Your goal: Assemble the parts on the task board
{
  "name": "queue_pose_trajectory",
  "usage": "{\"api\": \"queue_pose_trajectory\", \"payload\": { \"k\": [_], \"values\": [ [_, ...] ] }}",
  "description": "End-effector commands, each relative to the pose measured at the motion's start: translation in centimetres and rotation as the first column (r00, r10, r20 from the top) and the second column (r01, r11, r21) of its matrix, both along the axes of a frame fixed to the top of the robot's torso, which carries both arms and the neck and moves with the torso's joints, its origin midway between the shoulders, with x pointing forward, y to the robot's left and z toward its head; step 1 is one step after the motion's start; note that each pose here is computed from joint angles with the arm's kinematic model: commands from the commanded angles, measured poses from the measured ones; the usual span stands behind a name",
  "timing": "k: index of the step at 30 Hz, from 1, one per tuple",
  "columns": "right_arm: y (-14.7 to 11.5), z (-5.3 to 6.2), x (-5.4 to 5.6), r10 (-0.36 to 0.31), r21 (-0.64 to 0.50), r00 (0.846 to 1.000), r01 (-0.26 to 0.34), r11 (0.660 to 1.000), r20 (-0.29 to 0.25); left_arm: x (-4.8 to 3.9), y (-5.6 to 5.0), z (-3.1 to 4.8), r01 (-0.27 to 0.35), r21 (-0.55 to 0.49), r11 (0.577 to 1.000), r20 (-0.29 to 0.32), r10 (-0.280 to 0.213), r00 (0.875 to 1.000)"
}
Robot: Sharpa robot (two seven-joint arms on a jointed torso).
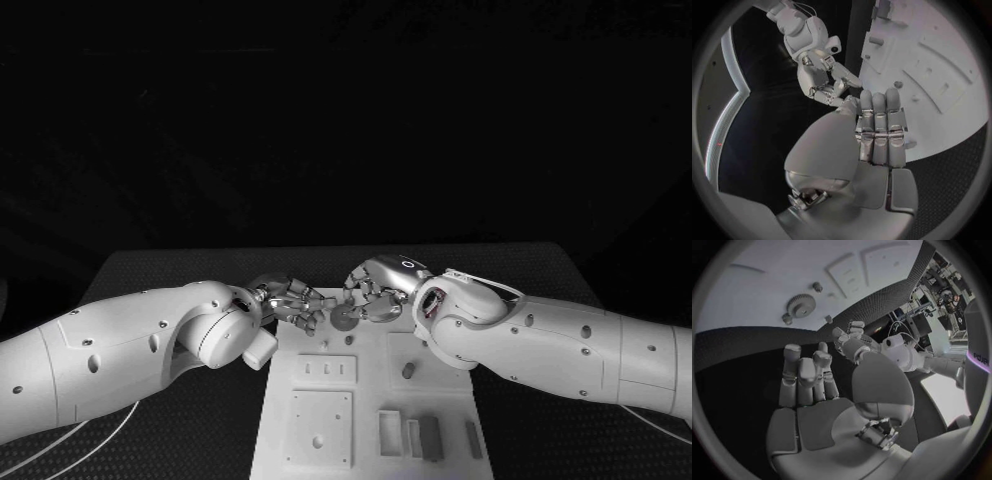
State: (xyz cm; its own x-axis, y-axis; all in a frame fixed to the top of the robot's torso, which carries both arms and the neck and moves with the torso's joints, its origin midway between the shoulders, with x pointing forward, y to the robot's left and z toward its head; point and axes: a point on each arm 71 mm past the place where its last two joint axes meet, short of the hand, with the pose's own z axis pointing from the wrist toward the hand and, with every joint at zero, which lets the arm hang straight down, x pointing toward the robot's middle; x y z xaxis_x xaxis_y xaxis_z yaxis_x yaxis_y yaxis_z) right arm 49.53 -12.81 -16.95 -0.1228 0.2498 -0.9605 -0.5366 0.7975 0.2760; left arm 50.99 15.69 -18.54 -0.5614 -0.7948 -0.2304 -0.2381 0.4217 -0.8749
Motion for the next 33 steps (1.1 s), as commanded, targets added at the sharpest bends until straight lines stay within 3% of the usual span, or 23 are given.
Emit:
{"api": "queue_pose_trajectory", "payload": {
  "k": [1, 6, 10, 17, 22, 27, 33],
  "values": [
    [-0.3, -0.1, 0.0, -0.01, 0.002, 1.0, 0.01, 1.0, -0.006, -0.1, -0.2, 0.02, 0.019, -0.007, 1.0, -0.008, -0.019, 1.0],
    [-1.1, -0.2, 0.2, -0.026, -0.006, 1.0, 0.026, 1.0, -0.01, -0.1, -0.1, -0.21, 0.042, 0.006, 0.999, -0.036, -0.041, 0.998],
    [-2.0, -0.3, 0.4, -0.044, -0.003, 0.999, 0.044, 0.999, -0.009, -0.3, -0.1, -0.5, 0.097, 0.044, 0.994, -0.067, -0.094, 0.993],
    [-3.4, -0.1, 0.8, -0.077, 0.035, 0.997, 0.078, 0.996, -0.031, -0.72, -0.1, -1.0, 0.207, 0.121, 0.971, -0.12, -0.193, 0.974],
    [-4.0, 0.1, 1.2, -0.091, 0.052, 0.995, 0.093, 0.994, -0.042, -1.06, 0.0, -1.47, 0.291, 0.187, 0.938, -0.176, -0.26, 0.95],
    [-4.3, 0.3, 1.5, -0.099, 0.064, 0.994, 0.102, 0.993, -0.043, -1.2, -0.2, -1.67, 0.305, 0.246, 0.92, -0.193, -0.262, 0.946],
    [-4.6, 0.6, 1.7, -0.107, 0.073, 0.993, 0.11, 0.991, -0.046, -1.27, -0.5, -1.67, 0.273, 0.323, 0.906, -0.169, -0.228, 0.959]
  ]
}}
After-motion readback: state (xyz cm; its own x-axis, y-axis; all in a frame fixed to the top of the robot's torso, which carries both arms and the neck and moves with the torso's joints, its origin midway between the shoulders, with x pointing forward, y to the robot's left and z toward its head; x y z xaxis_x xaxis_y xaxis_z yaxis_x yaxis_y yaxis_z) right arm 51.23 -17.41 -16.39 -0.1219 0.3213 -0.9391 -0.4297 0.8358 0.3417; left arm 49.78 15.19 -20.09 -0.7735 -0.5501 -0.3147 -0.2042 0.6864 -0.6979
